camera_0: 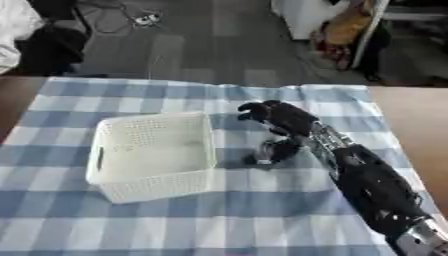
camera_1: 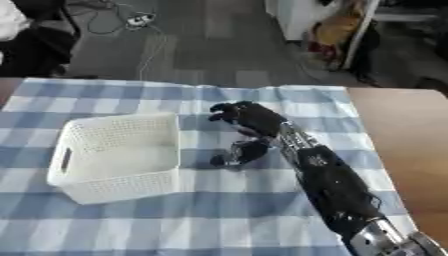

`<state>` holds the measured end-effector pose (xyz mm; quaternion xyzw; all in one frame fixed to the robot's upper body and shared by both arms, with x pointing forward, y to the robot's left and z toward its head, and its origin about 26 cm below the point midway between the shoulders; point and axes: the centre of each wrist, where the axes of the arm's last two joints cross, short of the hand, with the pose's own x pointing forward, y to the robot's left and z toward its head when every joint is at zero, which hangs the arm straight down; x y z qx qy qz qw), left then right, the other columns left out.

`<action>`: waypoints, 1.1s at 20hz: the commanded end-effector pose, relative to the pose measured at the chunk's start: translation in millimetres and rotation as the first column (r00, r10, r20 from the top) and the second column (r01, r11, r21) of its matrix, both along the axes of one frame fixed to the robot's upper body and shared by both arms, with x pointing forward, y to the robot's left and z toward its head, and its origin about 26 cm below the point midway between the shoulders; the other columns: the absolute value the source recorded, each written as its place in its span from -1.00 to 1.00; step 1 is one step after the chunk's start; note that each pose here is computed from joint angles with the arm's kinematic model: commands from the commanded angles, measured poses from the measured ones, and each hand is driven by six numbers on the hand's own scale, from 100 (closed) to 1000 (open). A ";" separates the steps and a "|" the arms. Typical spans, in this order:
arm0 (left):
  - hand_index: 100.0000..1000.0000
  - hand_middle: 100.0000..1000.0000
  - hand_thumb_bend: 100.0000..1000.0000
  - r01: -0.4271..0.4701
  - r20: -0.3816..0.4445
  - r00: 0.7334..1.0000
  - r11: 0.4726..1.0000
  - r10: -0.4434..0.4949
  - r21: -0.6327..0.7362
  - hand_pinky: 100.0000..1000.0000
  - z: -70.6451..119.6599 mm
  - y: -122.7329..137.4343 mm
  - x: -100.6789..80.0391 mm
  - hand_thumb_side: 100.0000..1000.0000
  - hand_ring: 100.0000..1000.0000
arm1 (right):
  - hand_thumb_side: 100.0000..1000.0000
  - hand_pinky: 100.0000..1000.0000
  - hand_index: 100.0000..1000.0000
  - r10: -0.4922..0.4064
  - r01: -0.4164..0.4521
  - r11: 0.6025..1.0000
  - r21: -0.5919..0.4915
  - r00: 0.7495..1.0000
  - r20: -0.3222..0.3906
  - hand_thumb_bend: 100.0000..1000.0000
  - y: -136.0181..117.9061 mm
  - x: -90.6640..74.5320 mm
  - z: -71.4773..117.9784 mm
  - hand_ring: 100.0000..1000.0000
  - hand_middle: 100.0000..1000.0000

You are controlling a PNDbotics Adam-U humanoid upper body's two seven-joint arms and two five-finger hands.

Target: Pick up objects on the table and place them in the box.

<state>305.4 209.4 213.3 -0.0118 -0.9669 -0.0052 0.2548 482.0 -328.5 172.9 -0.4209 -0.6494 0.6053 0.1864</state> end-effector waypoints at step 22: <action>0.43 0.87 -1.00 0.015 0.025 1.000 1.000 -0.015 0.002 0.48 6.8 -1.9 -1.2 0.74 0.14 | 1.00 -0.61 0.67 0.014 -0.015 0.998 -0.055 1.000 -0.019 0.30 -3.9 0.0 -4.6 0.00 0.59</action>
